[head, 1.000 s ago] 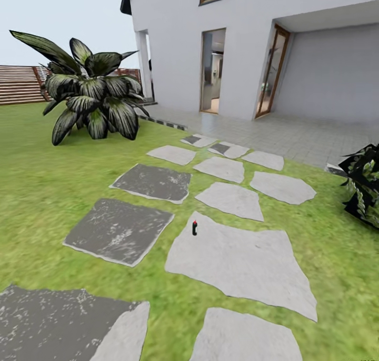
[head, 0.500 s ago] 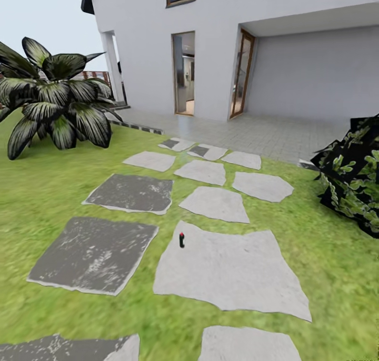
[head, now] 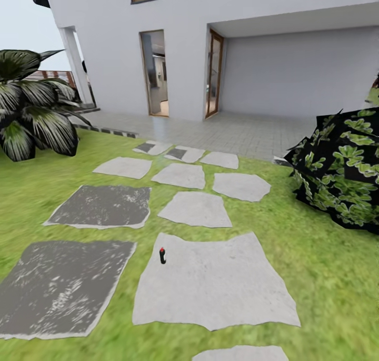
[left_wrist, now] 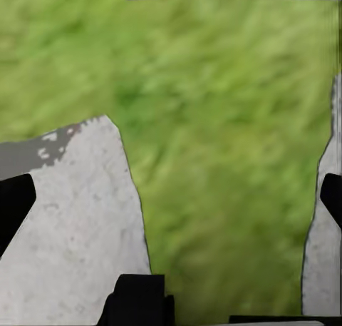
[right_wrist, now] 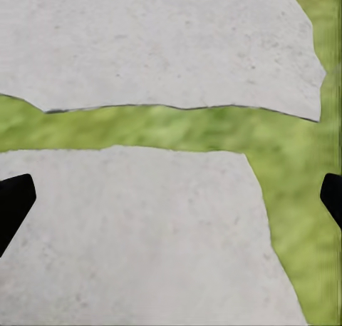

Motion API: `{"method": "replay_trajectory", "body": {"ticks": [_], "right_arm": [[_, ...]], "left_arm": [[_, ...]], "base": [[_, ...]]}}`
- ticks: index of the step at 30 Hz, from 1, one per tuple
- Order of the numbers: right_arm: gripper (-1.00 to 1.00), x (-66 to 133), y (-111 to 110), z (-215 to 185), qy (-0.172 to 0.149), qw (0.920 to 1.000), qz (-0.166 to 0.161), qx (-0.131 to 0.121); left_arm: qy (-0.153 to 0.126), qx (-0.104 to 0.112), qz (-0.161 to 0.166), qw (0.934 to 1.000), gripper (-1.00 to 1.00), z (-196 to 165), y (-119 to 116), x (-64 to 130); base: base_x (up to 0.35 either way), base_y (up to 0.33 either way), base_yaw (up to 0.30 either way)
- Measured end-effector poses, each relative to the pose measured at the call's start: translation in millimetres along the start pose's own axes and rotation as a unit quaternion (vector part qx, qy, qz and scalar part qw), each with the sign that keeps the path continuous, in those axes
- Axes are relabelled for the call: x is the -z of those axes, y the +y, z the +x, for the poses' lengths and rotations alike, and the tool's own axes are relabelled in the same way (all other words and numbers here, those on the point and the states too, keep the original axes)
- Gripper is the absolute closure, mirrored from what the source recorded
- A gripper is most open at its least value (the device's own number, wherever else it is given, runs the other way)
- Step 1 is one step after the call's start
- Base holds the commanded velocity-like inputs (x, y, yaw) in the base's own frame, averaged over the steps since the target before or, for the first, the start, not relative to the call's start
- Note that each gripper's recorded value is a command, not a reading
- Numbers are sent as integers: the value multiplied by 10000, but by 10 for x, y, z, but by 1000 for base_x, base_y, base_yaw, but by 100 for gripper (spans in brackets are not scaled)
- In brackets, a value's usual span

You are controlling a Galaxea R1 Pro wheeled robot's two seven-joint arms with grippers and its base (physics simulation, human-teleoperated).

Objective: In the garden, pick up the pesticide atomizer on the floor and spray pesticide onto both trees until each tree trunk is fully covered.

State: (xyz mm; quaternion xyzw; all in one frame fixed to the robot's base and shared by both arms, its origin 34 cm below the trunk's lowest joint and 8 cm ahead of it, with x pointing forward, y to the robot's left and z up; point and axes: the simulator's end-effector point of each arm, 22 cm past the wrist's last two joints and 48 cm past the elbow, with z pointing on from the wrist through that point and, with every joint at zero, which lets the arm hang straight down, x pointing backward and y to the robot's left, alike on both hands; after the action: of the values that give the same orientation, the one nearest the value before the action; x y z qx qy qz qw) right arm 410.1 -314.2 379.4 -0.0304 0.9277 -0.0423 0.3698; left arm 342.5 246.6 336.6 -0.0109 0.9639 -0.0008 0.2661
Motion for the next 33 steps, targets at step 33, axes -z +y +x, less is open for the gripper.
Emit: {"method": "replay_trajectory", "body": {"ticks": [33], "right_arm": [[-100,1,1,3,3,10000,5,-1]], "left_arm": [[11,2,-12,10000,-100,8,-9,1]], "base": [[303,-66,-39]]}}
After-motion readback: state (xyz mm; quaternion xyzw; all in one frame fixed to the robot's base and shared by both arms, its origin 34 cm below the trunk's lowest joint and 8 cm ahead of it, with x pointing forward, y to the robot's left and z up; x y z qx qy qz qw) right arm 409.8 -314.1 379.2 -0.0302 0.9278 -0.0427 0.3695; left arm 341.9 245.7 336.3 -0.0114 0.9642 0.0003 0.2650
